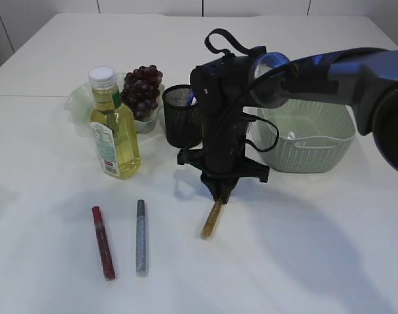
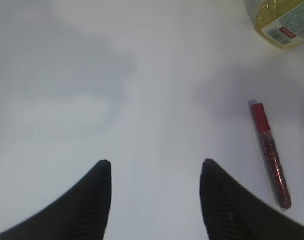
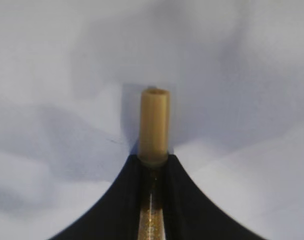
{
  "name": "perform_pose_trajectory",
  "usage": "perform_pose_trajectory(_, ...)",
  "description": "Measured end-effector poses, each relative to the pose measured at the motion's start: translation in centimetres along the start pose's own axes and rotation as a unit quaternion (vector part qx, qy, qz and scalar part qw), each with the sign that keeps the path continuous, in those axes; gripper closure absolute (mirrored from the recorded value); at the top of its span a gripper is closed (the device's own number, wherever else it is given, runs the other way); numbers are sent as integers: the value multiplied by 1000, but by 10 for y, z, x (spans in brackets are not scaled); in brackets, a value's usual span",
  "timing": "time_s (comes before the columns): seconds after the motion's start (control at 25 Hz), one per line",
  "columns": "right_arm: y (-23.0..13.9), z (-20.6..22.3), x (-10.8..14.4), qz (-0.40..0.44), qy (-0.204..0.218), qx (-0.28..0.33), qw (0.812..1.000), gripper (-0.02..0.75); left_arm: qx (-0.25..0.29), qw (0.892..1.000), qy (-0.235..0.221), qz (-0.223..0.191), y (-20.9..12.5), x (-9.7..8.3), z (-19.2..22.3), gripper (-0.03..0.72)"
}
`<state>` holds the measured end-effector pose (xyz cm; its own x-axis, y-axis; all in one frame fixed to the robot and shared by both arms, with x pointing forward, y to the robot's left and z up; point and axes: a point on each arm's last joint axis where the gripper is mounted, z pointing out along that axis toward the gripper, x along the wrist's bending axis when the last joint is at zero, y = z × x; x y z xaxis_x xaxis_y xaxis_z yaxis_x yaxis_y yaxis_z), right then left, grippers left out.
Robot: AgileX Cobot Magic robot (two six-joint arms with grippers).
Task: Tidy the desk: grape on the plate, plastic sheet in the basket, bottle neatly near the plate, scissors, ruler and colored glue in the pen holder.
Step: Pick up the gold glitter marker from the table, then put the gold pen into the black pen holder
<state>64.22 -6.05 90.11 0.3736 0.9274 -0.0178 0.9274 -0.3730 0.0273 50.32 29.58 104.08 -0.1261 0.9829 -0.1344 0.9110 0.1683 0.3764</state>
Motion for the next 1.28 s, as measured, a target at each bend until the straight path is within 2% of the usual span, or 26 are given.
perform_pose_trajectory(0.12,2,-4,3,-43,9,-5,999,637,0,1000,0,0,0,0,0,273)
perform_pose_trajectory(0.24,9,-19,9,-91,38,-13,995,637,0,1000,0,0,0,0,0,273)
perform_pose_trajectory(0.44,29,-57,13,-149,109,-28,982,637,0,1000,0,0,0,0,0,273)
perform_pose_trajectory(0.68,65,-99,0,-180,188,-71,963,638,0,1000,0,0,0,0,0,273)
perform_pose_trajectory(0.88,85,-121,-15,-247,295,-70,920,638,0,1000,-3,-2,0,0,0,273)
perform_pose_trajectory(1.08,97,-130,-25,-315,368,-92,870,638,0,1000,-4,-4,0,-1,0,273)
perform_pose_trajectory(1.28,102,-144,-20,-382,451,-163,790,638,0,1000,-4,-4,0,-1,0,273)
